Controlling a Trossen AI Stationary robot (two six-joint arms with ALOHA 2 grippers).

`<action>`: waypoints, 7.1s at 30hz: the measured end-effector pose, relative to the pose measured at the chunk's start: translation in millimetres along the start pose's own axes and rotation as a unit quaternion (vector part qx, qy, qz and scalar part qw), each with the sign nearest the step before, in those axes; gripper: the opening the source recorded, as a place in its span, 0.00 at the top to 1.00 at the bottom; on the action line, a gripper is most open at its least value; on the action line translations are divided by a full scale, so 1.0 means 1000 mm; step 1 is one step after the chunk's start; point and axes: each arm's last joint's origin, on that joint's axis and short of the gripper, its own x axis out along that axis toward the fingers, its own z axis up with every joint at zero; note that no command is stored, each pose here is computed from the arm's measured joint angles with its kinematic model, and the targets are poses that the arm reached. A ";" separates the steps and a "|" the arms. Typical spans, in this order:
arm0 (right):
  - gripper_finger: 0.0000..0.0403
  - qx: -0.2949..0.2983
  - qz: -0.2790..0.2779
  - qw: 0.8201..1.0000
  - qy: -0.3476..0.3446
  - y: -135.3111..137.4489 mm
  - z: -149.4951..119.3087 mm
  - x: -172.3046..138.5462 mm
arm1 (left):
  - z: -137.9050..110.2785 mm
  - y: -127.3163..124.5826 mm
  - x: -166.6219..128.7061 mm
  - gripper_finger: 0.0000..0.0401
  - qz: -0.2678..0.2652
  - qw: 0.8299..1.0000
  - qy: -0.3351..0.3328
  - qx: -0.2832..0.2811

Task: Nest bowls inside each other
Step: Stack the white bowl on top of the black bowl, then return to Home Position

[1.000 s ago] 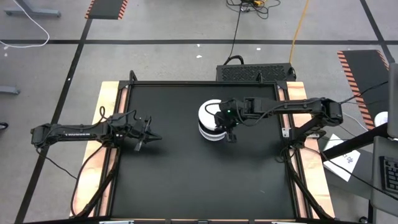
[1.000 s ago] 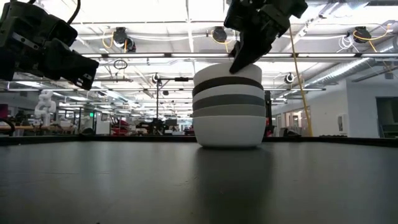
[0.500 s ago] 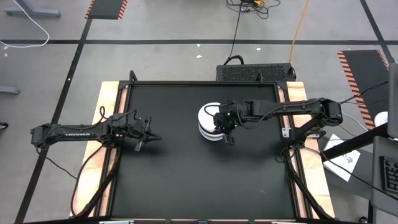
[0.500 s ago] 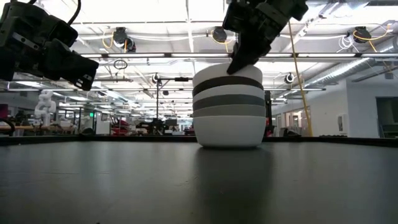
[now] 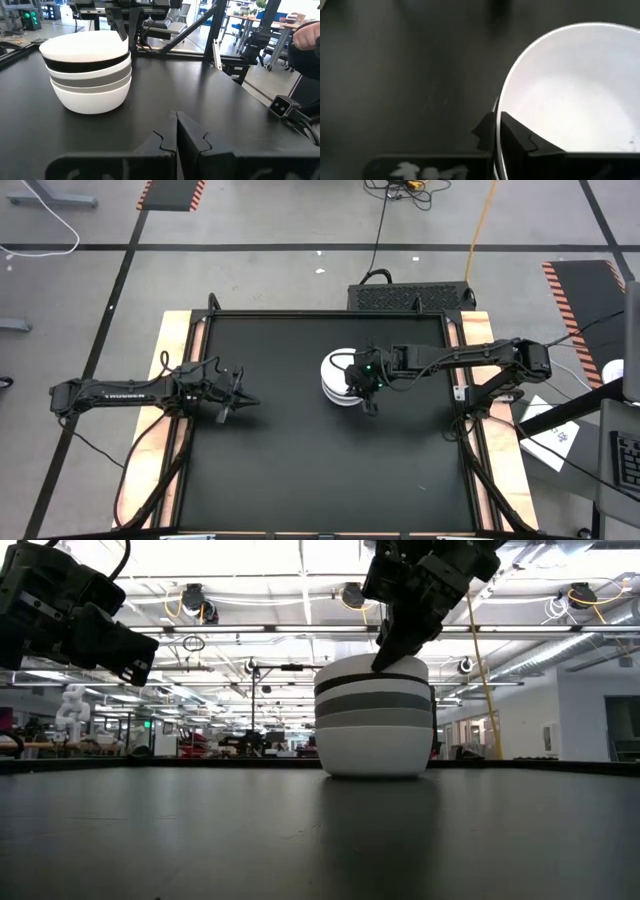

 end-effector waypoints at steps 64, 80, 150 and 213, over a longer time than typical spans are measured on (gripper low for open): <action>1.00 0.047 -0.022 0.937 -0.346 0.024 -0.197 -0.071 | 0.001 0.003 0.000 0.99 0.060 0.998 -0.010 0.000; 1.00 0.039 -0.040 0.927 -0.370 0.014 -0.200 -0.062 | 0.006 0.019 -0.007 1.00 0.124 0.991 -0.031 0.042; 1.00 0.024 -0.069 0.919 -0.387 0.029 -0.203 -0.092 | 0.015 0.001 -0.036 1.00 0.064 0.991 -0.077 0.085; 1.00 0.009 -0.143 0.906 -0.399 0.023 -0.208 -0.079 | 0.023 -0.014 -0.037 1.00 0.103 0.985 -0.019 0.136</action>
